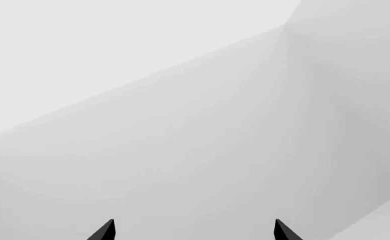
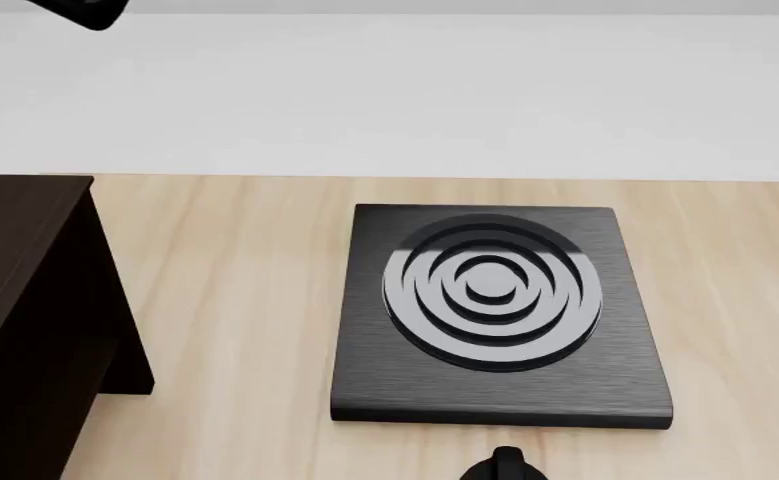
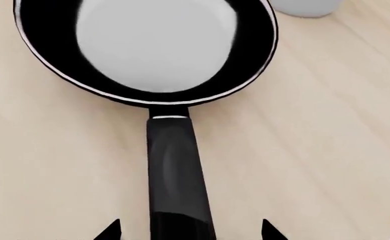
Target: Put the frying pan under the cabinet shelf.
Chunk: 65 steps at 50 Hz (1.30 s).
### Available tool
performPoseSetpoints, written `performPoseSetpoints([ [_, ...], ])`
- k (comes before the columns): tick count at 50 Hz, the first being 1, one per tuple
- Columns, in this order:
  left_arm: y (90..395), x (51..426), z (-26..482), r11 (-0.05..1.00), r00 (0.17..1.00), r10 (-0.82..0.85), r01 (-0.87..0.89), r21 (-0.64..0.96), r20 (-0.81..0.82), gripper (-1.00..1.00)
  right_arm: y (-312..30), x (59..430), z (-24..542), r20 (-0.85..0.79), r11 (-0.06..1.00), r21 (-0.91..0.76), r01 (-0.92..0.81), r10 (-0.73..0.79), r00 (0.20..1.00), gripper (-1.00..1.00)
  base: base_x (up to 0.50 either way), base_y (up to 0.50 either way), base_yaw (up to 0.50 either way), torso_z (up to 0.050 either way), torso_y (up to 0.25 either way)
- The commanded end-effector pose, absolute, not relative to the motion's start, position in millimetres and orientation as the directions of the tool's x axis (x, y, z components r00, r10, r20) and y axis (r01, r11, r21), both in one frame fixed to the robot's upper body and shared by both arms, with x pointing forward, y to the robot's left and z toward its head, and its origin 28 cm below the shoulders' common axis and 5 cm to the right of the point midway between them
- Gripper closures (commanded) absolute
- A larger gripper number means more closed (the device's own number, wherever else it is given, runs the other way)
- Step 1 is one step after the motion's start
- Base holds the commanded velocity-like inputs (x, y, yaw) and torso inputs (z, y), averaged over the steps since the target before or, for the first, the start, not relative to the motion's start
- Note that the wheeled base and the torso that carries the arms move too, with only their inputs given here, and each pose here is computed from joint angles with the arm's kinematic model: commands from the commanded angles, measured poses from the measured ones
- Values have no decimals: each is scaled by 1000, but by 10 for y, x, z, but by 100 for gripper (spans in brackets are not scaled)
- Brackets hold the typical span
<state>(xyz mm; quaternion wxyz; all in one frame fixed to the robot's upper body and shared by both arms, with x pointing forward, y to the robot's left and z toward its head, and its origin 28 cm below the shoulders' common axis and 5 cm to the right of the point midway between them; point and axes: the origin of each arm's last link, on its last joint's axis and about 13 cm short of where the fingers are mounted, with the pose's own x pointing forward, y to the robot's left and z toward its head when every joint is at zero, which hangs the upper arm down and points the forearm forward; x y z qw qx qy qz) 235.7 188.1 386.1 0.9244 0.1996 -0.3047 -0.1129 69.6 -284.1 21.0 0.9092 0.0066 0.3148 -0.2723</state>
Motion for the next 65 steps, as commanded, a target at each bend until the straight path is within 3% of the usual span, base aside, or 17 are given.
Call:
performPoseSetpoints([
  [1, 1862, 2356, 3863, 893, 787, -334, 90, 440, 519, -100, -2852, 726, 121, -601, 862, -142, 487, -466, 650, -100, 0, 0, 0, 0, 0],
  [4, 1859, 2345, 3875, 894, 785, -336, 92, 438, 521, -100, -2846, 752, 144, -588, 864, -150, 481, -469, 659, -100, 4, -2, 0, 0, 0],
  [5, 1859, 2334, 3889, 894, 783, -336, 90, 440, 523, -100, -2826, 766, 176, -585, 874, -142, 465, -453, 673, 100, 0, 0, 3, 0, 0],
  [20, 1877, 2165, 4065, 897, 754, -335, 73, 436, 564, -100, -2800, 777, 446, -532, 876, -149, 458, -462, 710, 100, 1, 0, 0, 0, 0],
  [37, 1940, 1928, 4231, 898, 726, -315, 21, 439, 611, -100, -2636, 980, 1128, -396, 902, -219, 372, -430, 811, 100, 0, 0, 0, 0, 1],
  [65, 2006, 1809, 4363, 906, 721, -288, -8, 423, 630, -100, -2405, 1040, 1901, -251, 905, -333, 266, -356, 900, 100, 0, 0, 0, 0, 1],
])
